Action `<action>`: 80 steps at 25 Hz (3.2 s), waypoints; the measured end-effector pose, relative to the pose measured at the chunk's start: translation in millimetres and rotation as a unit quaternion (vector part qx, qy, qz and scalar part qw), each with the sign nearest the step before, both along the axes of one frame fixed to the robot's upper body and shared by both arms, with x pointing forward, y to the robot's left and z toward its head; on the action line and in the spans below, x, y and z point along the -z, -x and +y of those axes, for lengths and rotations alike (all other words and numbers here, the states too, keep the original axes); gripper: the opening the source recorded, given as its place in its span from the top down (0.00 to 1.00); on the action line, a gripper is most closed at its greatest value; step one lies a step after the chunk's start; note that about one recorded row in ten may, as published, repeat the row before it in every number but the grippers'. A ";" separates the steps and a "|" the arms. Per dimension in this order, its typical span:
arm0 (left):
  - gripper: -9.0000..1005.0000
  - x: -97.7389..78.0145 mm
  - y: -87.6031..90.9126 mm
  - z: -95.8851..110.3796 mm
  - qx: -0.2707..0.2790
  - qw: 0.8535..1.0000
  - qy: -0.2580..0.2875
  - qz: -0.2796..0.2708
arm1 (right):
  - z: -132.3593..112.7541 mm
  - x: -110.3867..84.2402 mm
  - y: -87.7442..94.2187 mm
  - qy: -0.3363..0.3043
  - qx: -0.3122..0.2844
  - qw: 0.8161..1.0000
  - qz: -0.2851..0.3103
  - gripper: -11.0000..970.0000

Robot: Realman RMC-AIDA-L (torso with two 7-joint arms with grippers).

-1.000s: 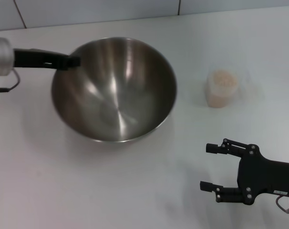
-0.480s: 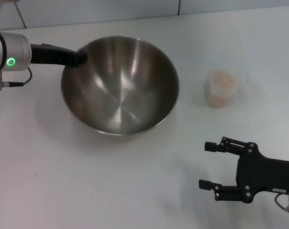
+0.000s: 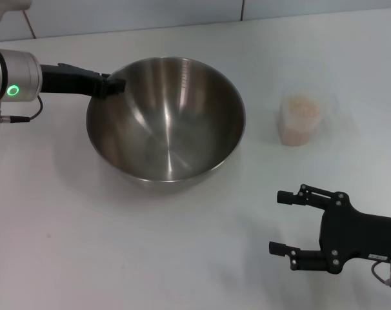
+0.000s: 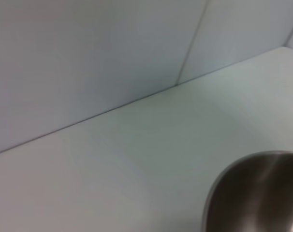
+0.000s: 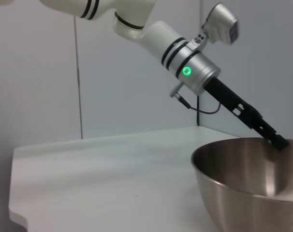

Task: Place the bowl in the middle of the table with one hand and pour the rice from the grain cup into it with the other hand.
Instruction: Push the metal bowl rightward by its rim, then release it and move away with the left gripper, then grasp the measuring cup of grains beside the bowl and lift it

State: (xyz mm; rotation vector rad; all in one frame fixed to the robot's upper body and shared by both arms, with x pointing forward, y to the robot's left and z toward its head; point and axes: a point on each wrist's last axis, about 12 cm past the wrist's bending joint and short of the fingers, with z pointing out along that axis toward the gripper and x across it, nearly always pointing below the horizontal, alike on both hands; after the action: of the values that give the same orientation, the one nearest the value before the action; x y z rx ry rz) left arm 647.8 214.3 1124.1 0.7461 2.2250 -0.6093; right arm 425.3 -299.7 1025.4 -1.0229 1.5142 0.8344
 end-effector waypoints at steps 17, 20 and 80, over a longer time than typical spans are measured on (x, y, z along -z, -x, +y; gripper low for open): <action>0.34 -42.0 85.6 62.9 0.161 0.977 0.040 -0.132 | -35.5 17.4 1.3 -0.058 0.266 0.962 0.022 0.16; 0.29 -30.9 101.3 74.7 0.162 0.979 0.036 -0.121 | -46.0 24.5 -2.6 -0.050 0.338 0.939 0.023 0.16; 0.20 -23.0 104.1 67.4 0.180 0.978 0.024 -0.104 | -17.2 22.3 -89.6 -0.004 0.388 0.922 0.021 0.85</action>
State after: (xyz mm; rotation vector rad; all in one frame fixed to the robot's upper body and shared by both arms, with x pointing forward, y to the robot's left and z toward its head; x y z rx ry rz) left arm 543.7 281.7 1147.0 1.1477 1.8910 -0.7191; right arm 514.9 -316.9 1003.1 -0.3218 1.7550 0.2908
